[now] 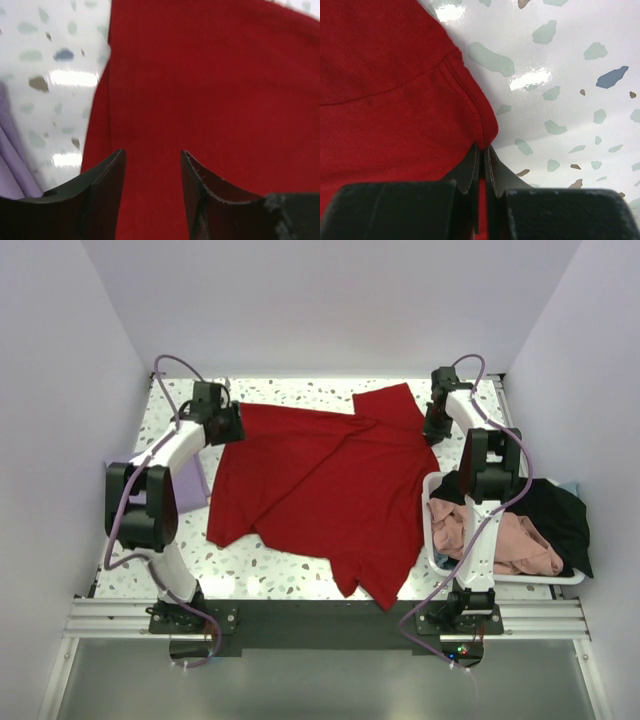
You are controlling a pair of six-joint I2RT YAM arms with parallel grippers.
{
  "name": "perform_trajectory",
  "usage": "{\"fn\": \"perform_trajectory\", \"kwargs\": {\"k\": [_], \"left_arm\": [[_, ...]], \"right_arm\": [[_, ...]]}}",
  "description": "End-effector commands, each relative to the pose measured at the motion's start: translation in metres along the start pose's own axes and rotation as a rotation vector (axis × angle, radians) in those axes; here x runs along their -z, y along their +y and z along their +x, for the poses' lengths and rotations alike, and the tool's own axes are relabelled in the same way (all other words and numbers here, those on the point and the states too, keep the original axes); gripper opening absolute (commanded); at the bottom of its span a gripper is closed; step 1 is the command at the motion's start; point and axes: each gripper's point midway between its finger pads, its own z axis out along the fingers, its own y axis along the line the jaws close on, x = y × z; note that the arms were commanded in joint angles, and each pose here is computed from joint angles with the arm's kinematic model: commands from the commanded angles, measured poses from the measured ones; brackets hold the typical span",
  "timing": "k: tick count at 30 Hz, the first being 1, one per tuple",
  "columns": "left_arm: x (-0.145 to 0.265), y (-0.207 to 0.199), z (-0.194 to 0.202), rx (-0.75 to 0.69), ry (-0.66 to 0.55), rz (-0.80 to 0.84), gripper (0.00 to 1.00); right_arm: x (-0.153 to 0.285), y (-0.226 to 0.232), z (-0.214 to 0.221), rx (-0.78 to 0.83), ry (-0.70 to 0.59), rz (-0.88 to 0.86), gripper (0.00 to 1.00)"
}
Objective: Fold and stack the t-shirts
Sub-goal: Flatten the tshirt out
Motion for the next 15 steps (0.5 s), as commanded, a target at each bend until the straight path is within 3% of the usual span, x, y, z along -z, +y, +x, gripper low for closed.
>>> {"fn": "perform_trajectory", "kwargs": {"k": [1,6,15], "left_arm": [[0.018,0.000,0.041,0.000,0.043,-0.024,0.50],[0.038,0.024,0.088,0.042,0.080,-0.103,0.46],[0.024,0.033,0.113,0.032,0.143,-0.130,0.43]], "right_arm": [[0.007,-0.007,0.003,-0.005,0.016,0.009,0.00],[0.006,-0.008,0.016,-0.003,0.032,0.000,0.00],[0.007,-0.009,0.027,0.000,0.057,-0.004,0.00]]}}
